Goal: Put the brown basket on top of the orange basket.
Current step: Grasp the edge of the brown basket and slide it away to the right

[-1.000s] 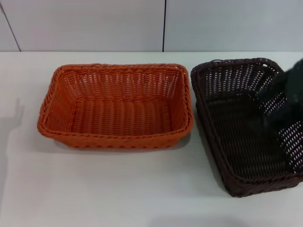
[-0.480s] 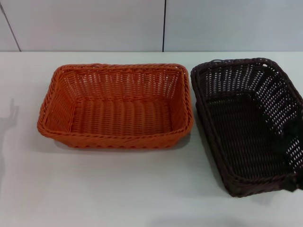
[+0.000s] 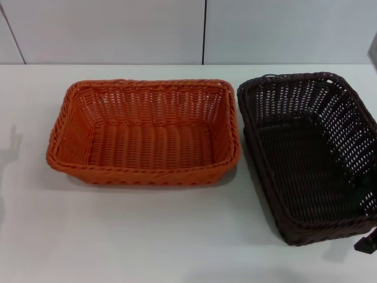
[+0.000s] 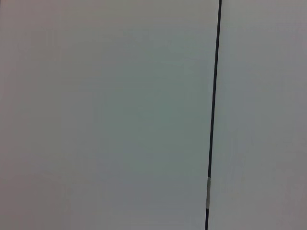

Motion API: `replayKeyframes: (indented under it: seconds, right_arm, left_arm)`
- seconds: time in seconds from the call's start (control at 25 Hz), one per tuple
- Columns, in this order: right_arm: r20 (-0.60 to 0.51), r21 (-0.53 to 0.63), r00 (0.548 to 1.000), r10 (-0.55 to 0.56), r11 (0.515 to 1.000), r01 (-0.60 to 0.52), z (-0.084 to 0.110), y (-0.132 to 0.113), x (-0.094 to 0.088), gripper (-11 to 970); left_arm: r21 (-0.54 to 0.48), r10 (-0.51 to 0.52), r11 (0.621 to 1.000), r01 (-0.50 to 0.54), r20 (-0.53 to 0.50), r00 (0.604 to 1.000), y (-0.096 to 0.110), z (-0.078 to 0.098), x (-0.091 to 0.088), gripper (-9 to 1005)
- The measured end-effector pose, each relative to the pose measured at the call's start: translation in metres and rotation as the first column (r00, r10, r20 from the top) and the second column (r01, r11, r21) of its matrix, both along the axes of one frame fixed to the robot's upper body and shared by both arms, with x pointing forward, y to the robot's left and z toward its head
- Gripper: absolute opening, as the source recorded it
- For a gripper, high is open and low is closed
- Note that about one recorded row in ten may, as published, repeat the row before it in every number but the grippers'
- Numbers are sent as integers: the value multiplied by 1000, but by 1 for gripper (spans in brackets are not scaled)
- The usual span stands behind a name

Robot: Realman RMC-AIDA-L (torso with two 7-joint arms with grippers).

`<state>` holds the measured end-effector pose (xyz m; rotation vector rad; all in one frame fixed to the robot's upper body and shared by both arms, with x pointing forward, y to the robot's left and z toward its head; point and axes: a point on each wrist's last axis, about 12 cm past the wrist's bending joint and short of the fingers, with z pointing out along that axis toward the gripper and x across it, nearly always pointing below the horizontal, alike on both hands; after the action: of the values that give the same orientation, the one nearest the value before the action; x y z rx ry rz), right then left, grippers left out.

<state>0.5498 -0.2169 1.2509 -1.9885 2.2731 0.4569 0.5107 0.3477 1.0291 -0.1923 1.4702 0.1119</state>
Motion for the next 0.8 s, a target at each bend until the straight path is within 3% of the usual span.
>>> replayKeyframes:
  seconds: [0.12, 0.36, 0.8]
  right_arm:
    - [38, -41, 999, -1, 999, 2, -10, 6, 5, 827]
    - [57, -17, 998, 9, 1000, -8, -14, 14, 6, 826]
    - [-43, -11, 999, 25, 1000, -26, -35, 21, 7, 825]
  left_arm:
    - [-1, 1, 1000, -1, -2, 1000, 0, 0, -1, 766]
    - [0, -1, 1000, 1, -5, 1000, 0, -1, 0, 766]
    - [5, 2, 1000, -2, -16, 1000, 2, -2, -1, 766]
